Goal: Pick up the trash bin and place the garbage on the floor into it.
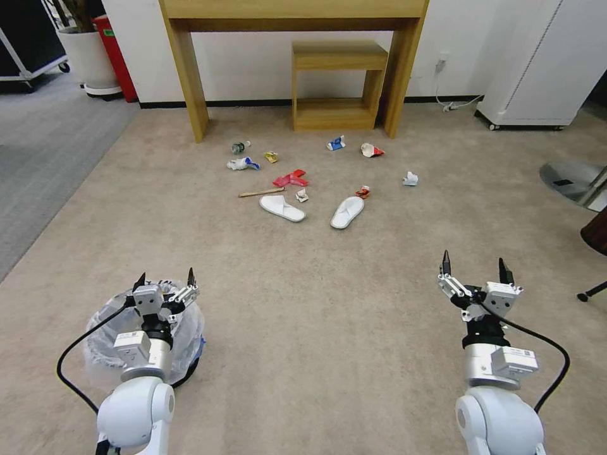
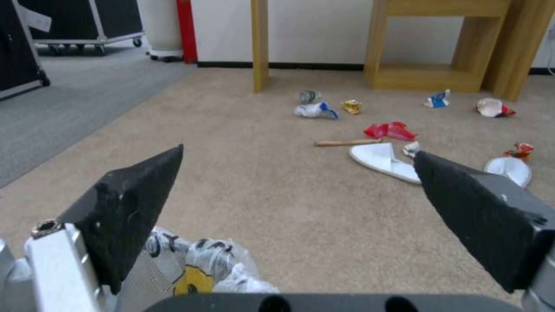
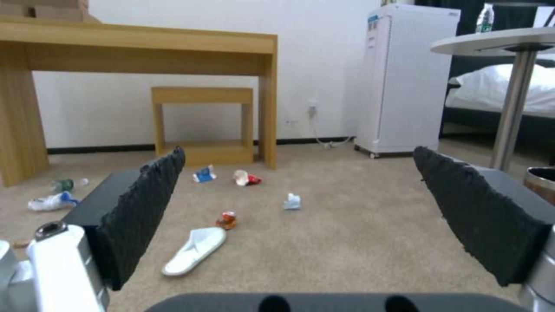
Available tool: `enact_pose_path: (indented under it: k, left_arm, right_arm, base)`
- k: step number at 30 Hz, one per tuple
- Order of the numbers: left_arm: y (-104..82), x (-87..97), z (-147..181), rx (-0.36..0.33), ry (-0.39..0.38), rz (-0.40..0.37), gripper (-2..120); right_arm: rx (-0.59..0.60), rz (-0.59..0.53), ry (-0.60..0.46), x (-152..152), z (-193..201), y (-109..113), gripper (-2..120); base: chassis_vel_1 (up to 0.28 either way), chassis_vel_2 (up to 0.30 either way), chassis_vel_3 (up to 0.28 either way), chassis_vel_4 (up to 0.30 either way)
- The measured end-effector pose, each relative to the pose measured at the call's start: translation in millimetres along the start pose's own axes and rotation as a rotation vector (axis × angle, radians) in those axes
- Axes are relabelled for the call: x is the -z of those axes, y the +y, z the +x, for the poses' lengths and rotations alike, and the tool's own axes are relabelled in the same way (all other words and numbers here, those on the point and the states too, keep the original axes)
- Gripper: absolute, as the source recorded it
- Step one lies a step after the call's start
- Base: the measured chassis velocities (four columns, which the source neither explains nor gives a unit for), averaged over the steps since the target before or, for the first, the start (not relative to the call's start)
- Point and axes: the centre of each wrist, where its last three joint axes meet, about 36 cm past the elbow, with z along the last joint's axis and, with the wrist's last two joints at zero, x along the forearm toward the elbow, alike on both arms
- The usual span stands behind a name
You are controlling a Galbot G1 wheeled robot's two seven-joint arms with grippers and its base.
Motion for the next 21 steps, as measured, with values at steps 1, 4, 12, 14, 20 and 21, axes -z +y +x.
enact_pose_path:
  k: [1, 4, 12, 14, 20, 21]
  left_arm:
    - [-0.4, -0.4, 0.0, 0.0, 0.001, 0.0, 100]
    - [-0.5, -0.6, 0.0, -0.001, 0.001, -0.001, 100]
    - [1.0, -1.6, 0.3, 0.003, 0.003, -0.003, 100]
    - [1.1, -2.0, -0.1, 0.003, 0.004, -0.003, 100]
    - [-0.7, -5.2, -1.1, 0.0, 0.01, -0.007, 100]
    - [-2.0, -7.3, -1.5, -0.004, 0.015, -0.01, 100]
  right_arm:
    - [0.009, -0.006, -0.001, -0.1, 0.3, -0.1, 100]
    - [0.018, -0.009, -0.008, -0.2, 0.3, -0.5, 100]
    - [0.021, -0.01, -0.013, -2.7, 0.3, -1.2, 100]
    - [0.019, -0.011, -0.016, -2.9, 0.0, -1.3, 100]
    - [0.015, -0.006, -0.023, -1.7, -1.7, -4.5, 100]
    - [0.013, -0.006, -0.027, -1.6, -2.8, -5.3, 100]
  base:
    - [0.0, 0.0, 0.0, 0.0]
    - [0.0, 0.0, 0.0, 0.0]
    - [0.0, 0.0, 0.0, 0.0]
    - [0.0, 0.0, 0.0, 0.0]
    - [0.0, 0.0, 0.0, 0.0]
    - [0.0, 0.0, 0.0, 0.0]
